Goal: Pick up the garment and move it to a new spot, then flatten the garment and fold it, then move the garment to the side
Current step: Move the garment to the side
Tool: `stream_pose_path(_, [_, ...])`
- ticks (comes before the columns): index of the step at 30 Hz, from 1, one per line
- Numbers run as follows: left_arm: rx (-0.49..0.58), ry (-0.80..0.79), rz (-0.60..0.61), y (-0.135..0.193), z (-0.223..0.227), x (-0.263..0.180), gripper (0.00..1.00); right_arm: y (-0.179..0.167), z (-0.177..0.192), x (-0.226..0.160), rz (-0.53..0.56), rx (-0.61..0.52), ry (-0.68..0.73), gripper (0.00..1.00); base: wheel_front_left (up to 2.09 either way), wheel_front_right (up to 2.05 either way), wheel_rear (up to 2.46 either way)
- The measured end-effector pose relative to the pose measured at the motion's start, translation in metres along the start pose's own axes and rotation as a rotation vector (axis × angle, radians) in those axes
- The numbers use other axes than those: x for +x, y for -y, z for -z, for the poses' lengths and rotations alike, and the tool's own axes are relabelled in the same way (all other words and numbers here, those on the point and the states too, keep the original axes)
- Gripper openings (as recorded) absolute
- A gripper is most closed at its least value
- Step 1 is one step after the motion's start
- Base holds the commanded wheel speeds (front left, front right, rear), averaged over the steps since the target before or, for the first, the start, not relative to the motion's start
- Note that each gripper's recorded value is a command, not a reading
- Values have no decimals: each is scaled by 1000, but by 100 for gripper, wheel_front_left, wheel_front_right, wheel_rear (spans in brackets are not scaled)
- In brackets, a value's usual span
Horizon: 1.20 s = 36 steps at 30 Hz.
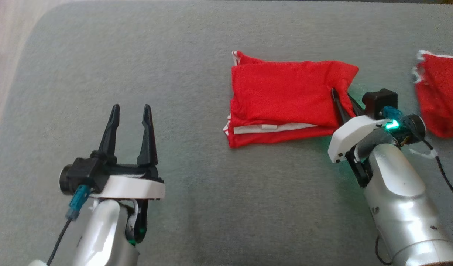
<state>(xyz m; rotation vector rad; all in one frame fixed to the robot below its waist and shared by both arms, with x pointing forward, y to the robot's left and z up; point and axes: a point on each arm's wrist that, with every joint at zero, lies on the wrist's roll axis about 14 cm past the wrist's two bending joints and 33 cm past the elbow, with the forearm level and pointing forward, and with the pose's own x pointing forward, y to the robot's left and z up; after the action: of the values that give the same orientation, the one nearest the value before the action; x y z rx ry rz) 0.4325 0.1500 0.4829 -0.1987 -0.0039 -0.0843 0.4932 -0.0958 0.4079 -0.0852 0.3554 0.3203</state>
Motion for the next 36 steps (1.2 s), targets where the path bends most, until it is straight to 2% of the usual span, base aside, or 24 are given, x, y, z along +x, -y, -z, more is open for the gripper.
stream_pose_path(6, [-9,-8,82,30,4,2,100,26,-24,-25,67,-137,63,0,0,0,0])
stream_pose_path(12, [-12,-16,155,56,10,9,100,67,-35,-45,155,-258,47,0,0,0,0])
stream_pose_path(23, [-20,-61,190,62,32,27,100,203,-29,-81,390,-439,-133,0,0,0,0])
stream_pose_path(28, [-21,-71,171,54,38,33,100,243,-32,-90,466,-459,-177,0,0,0,0])
stream_pose_path(36, [-9,-78,157,44,42,36,100,261,-30,-88,515,-408,-184,0,0,0,0])
